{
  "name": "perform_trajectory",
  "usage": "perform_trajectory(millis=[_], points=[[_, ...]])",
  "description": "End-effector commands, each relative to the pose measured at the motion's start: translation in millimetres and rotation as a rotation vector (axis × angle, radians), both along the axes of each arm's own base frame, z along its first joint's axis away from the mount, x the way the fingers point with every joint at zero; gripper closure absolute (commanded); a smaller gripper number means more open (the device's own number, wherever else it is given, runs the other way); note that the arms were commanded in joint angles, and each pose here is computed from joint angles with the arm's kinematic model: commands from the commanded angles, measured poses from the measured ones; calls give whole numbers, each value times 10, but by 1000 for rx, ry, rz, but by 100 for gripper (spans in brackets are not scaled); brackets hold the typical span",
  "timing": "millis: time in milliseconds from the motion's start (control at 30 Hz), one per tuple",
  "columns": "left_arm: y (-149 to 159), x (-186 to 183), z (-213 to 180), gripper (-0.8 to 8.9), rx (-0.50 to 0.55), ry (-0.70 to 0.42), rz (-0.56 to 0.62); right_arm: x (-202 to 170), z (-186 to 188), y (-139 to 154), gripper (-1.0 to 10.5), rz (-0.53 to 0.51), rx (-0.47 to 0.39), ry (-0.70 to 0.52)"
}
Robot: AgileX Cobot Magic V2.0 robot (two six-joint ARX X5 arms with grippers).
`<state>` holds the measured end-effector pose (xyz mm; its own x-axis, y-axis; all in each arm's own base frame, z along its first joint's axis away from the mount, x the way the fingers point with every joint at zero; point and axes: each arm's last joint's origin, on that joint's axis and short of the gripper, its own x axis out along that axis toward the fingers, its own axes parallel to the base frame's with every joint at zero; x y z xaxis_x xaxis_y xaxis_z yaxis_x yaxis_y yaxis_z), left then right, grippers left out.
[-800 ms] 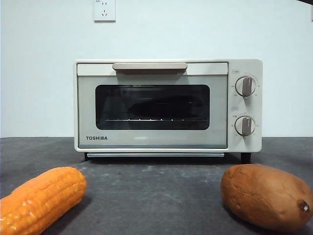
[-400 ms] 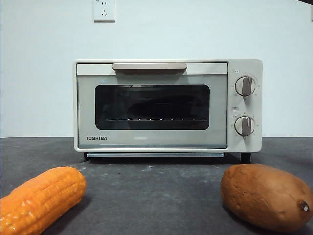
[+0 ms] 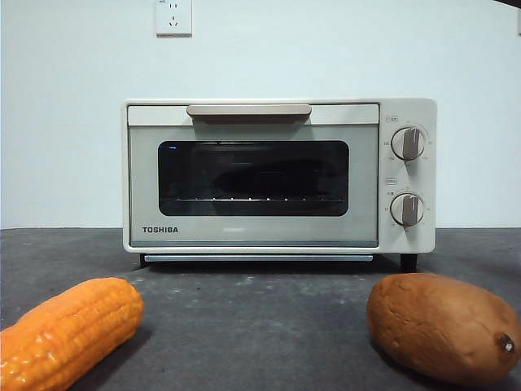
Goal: Take the eggplant from the table,put the eggplant in the oven
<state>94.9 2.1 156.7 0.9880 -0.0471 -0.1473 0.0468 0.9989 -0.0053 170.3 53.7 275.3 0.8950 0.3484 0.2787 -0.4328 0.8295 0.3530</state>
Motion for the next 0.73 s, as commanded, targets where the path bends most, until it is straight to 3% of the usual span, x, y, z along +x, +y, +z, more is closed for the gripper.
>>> perform_trajectory(millis=[33, 733], points=[[3, 15, -66, 808, 8, 1, 3, 5, 16, 6, 942, 2, 12, -5], [3, 17, -52, 808, 9, -13, 3, 5, 8, 10, 942, 4, 8, 3]])
